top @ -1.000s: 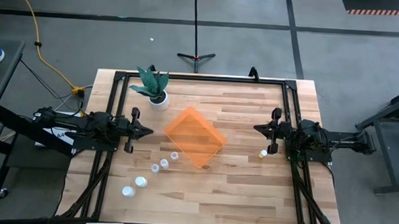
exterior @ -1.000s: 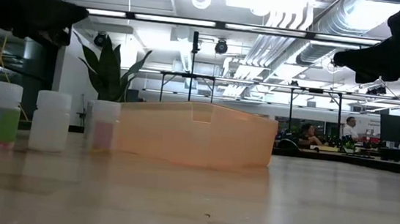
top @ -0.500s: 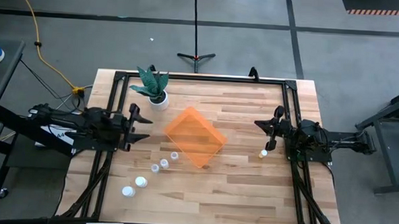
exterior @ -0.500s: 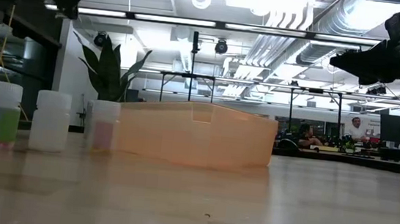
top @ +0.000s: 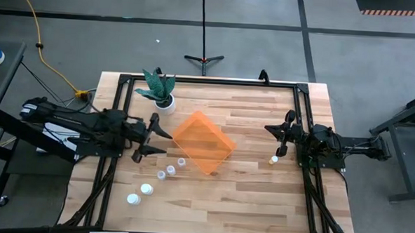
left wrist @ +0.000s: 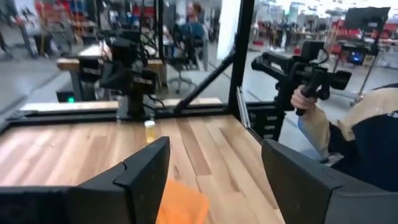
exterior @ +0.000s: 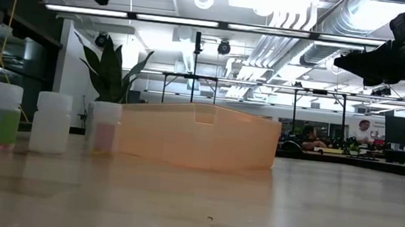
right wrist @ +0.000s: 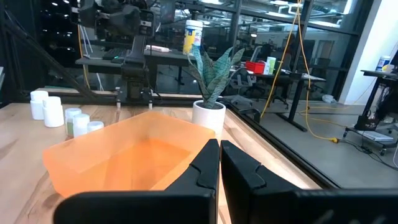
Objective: Pick and place pill bottles into a basket
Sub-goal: Put the top transparent bottle into the orange container
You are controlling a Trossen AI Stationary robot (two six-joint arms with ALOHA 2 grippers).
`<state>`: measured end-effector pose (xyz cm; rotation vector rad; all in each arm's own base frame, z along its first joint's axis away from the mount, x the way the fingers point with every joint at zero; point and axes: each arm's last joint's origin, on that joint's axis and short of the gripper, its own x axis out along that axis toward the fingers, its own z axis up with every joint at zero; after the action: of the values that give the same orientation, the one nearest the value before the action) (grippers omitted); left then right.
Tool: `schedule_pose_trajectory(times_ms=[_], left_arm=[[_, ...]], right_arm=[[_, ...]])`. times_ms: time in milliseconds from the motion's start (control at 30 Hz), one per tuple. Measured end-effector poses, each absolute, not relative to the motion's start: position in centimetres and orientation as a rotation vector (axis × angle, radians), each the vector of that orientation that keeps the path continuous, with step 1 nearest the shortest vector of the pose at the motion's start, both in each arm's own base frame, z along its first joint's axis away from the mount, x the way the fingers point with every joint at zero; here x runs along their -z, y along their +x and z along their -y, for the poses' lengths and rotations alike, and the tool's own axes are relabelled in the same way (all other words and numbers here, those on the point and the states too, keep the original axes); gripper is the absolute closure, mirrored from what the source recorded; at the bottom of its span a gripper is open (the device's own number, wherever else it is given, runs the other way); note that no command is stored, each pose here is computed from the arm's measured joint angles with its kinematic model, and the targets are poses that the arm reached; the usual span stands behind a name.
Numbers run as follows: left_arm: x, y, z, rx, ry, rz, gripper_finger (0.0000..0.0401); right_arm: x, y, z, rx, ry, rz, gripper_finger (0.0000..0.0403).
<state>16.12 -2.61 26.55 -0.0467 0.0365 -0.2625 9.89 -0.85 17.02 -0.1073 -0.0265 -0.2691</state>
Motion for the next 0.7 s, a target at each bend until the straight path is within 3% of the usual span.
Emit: schedule_pose_trajectory(times_ms=[433, 700], left_arm=[[-31.1, 20.6, 4.6, 0.289, -0.042, -0.305, 0.0133], [-31.7, 21.8, 7.6, 0.269, -0.013, -0.376, 0.0137]], right_arm=[[-16.9, 9.9, 0.8, 0.268, -0.108, 0.018, 0.0396], [-16.9, 9.9, 0.8, 0.268, -0.109, 0.017, 0.0396]])
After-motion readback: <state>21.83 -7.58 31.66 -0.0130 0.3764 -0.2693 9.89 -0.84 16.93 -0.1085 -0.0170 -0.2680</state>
